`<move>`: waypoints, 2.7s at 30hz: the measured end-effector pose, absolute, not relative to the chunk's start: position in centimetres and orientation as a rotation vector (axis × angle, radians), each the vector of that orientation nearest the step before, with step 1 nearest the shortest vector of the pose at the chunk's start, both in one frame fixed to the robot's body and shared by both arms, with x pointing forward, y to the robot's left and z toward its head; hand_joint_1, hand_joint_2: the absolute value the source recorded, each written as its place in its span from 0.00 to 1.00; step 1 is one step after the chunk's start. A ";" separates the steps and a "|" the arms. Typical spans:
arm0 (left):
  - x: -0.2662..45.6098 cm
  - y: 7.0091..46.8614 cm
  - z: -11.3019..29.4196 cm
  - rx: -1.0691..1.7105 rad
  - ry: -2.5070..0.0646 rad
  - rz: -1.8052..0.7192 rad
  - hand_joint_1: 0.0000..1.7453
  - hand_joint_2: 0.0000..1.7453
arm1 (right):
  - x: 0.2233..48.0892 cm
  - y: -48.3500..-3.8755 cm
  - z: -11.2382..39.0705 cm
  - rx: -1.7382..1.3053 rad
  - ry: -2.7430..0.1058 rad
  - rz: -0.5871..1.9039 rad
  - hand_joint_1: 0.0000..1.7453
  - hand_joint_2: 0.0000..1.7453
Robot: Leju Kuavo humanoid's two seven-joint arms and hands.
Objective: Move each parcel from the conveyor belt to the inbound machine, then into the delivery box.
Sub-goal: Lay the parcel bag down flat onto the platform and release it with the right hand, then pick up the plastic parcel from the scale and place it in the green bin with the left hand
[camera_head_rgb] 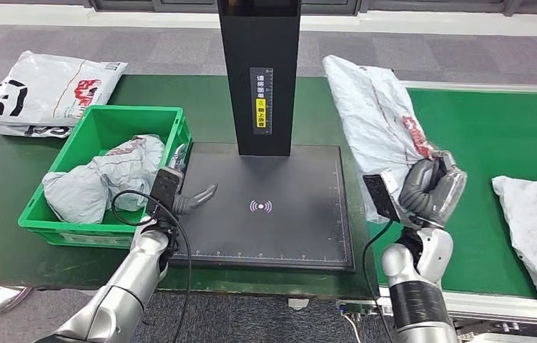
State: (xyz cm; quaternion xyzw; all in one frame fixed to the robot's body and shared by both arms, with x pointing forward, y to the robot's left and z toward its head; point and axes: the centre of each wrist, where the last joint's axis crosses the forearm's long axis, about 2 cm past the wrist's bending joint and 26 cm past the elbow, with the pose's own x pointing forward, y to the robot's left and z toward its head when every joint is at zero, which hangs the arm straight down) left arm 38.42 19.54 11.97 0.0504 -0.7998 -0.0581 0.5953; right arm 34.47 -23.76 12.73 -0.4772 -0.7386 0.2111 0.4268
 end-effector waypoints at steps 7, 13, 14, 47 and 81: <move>39.2 19.1 13.0 0.097 -1.881 -0.142 0.00 1.00 | 33.1 -17.1 10.6 -0.719 -1.669 0.935 1.00 1.00; 39.5 19.0 13.4 0.090 -1.885 -0.137 0.00 1.00 | 30.8 -14.4 7.4 -0.553 -1.563 1.166 1.00 1.00; 39.5 19.0 13.4 0.091 -1.884 -0.138 0.00 1.00 | 30.7 -14.3 7.2 -0.550 -1.558 1.178 1.00 1.00; 39.8 17.9 14.0 0.082 -1.870 -0.106 0.00 1.00 | 29.6 -14.9 4.9 -0.484 -1.344 1.411 0.00 1.00; 37.2 14.0 10.8 0.076 -1.708 -0.768 0.00 1.00 | 30.5 -18.7 6.2 -0.308 -1.828 0.245 0.00 1.00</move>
